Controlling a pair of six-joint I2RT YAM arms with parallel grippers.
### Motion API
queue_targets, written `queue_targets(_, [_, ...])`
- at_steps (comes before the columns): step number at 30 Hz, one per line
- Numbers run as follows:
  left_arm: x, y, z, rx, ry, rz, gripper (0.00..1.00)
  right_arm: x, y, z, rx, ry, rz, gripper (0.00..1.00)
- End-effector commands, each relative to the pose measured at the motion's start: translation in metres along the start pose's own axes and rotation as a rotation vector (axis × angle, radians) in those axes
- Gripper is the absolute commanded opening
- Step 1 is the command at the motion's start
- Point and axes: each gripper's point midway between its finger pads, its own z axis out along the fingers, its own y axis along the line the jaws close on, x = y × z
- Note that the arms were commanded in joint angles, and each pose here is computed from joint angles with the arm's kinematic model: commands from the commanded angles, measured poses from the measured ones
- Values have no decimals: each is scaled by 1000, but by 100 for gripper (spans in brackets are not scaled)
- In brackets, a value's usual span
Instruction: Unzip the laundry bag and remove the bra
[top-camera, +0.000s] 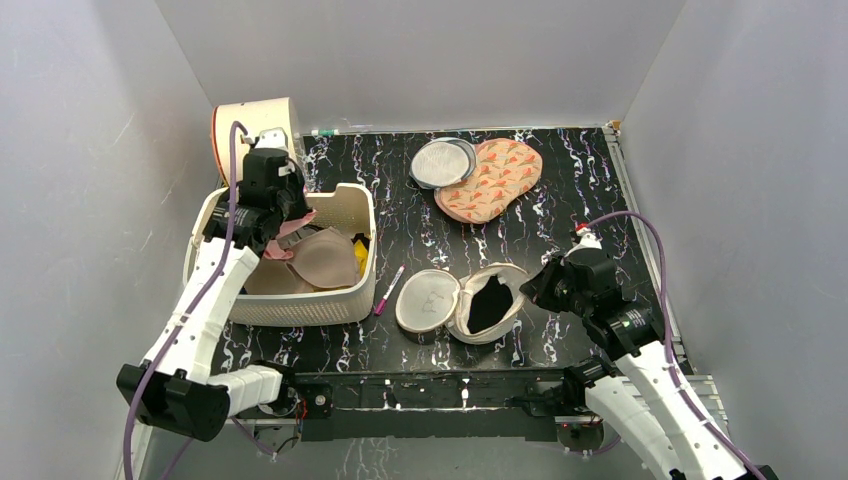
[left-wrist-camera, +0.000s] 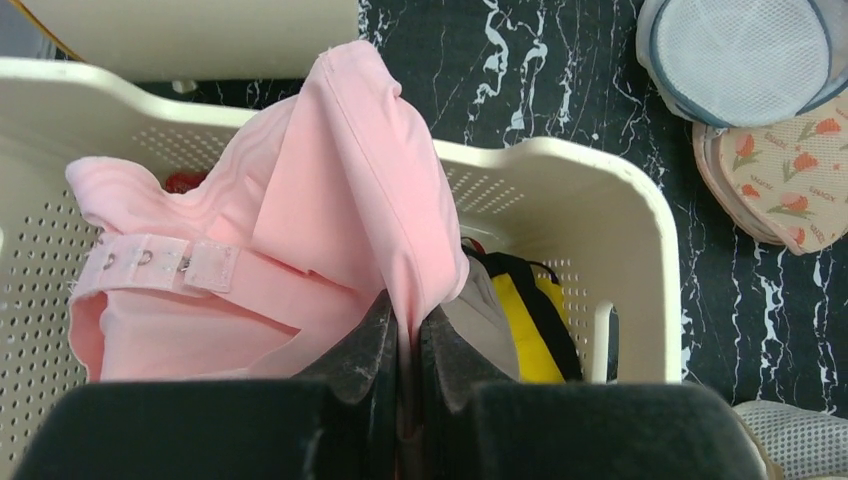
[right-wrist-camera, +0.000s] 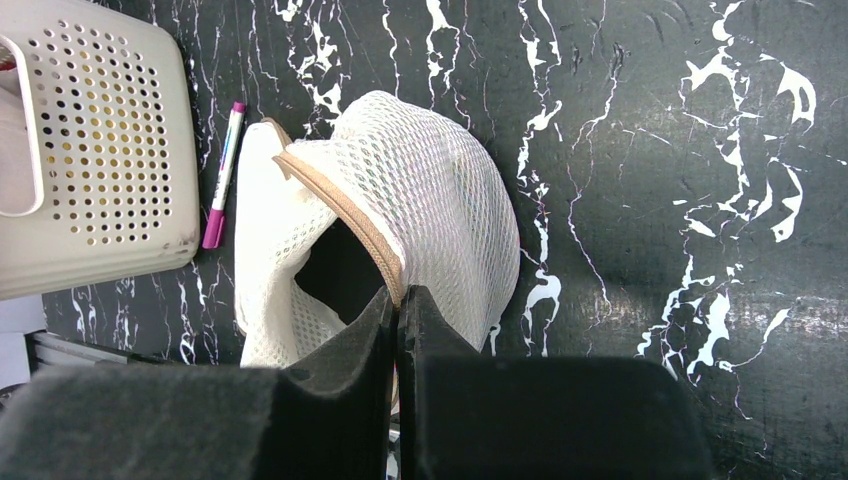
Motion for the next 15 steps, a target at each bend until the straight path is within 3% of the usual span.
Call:
queue_targets(1, [23,2,-15,22,44,-57,0,-13,10,1,-36,-48,-5,0])
queue_targets(4, [38,-1,-22,81,60,-19,0,-12,11,1,-38,-44,-6,0])
queue_targets(8, [65,-30,-34,289,131,10,0,-12,11,2,-41,-40,-6,0])
queue_targets(15, [102,-73,-35,533,237,-128,0,-14,13,1,-42,-44,-10,0])
